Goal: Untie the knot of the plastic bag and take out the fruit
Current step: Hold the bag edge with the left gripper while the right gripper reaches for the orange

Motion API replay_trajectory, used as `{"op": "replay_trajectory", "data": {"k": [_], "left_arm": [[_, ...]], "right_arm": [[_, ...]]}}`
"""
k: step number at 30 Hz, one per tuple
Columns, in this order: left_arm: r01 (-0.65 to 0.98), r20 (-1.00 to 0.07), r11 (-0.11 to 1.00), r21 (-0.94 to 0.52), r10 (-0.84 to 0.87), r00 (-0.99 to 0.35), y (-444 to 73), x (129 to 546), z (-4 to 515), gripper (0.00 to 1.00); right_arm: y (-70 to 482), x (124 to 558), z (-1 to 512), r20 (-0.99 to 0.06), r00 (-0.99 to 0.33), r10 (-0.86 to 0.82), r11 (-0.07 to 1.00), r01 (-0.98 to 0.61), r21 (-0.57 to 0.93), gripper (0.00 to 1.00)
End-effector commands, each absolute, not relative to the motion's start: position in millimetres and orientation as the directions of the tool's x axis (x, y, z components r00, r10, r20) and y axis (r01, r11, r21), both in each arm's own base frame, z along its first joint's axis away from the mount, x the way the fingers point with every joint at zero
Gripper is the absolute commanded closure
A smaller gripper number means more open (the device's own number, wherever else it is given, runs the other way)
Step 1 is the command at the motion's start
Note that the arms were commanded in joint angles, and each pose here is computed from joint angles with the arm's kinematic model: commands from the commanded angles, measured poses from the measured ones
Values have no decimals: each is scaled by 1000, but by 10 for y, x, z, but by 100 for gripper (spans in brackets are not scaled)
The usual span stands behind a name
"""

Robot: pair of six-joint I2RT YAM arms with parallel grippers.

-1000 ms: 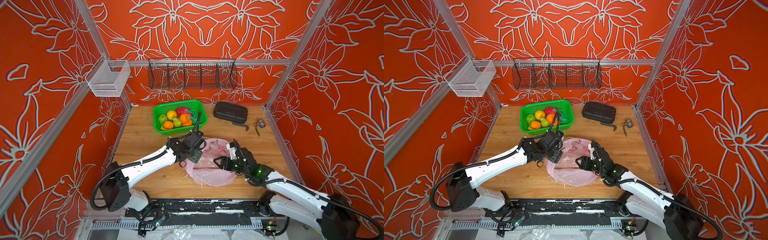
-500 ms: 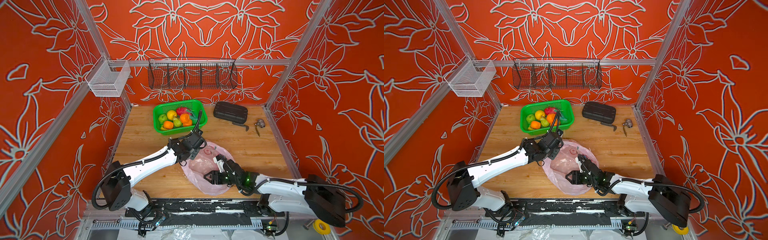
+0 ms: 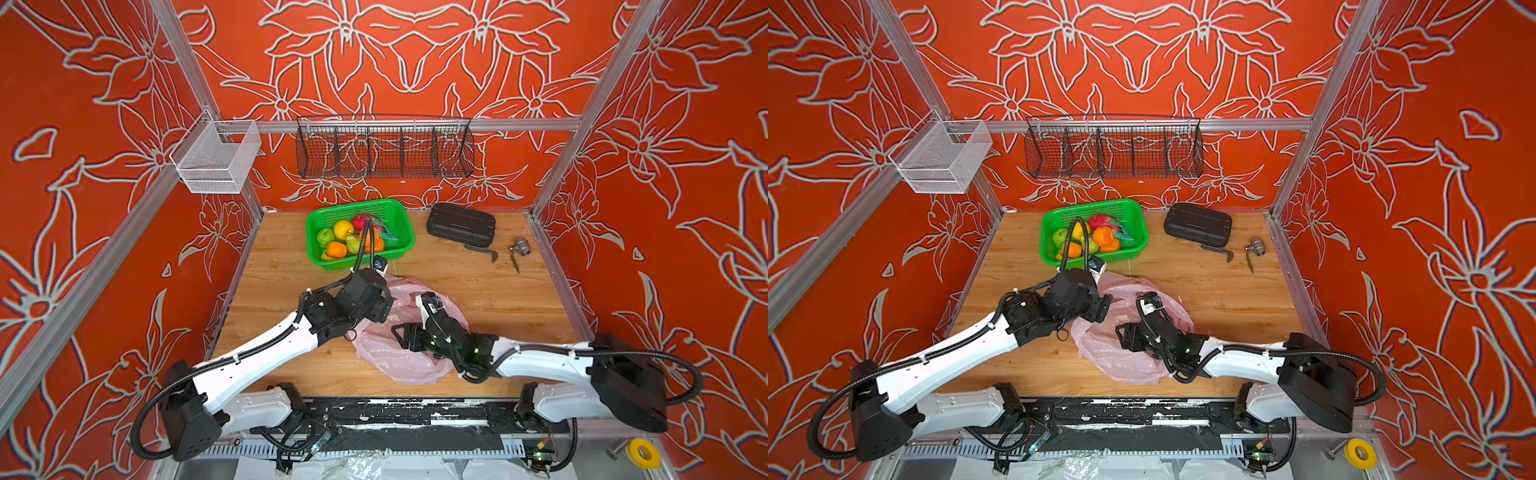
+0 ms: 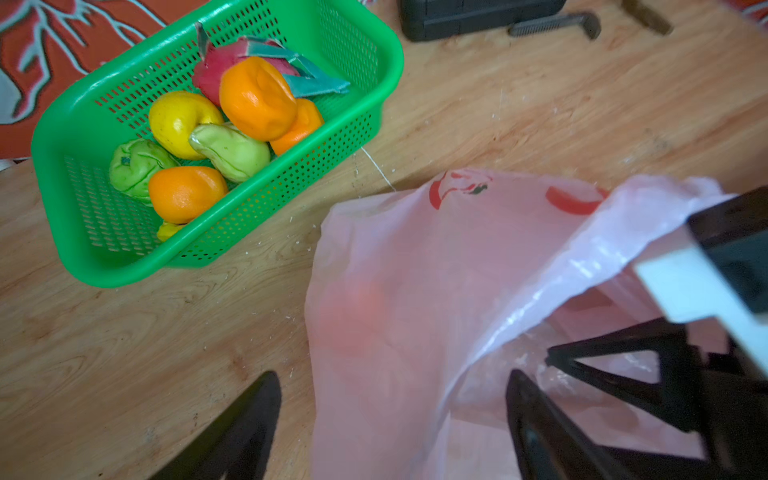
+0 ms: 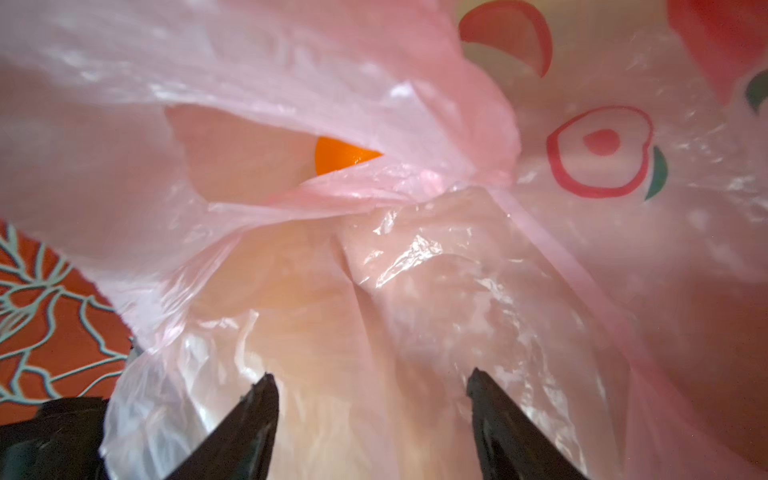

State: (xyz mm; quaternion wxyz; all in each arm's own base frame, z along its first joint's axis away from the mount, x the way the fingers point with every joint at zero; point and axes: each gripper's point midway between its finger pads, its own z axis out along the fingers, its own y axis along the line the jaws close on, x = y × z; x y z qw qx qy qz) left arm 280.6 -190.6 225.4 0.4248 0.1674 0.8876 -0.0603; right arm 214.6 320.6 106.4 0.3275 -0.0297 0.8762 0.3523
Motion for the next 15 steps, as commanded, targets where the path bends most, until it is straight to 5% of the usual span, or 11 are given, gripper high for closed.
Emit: {"op": "replay_trajectory", "data": {"k": [1, 8, 15], "left_arm": [[238, -777, 966, -104, 71, -625, -1653, 2905, 2307, 16], [28, -662, 956, -293, -182, -727, -1173, 3123, 1958, 37], [-79, -563, 932, -353, -279, -778, -1014, 3336, 1467, 41]], "right_arm": [[3326, 2339, 1197, -665, -718, 205, 760, -312, 571, 28], [3482, 2498, 1083, -713, -677, 184, 780, -340, 525, 35], [3608, 2607, 1006, -770, -626, 123, 799, -398, 451, 37]]}}
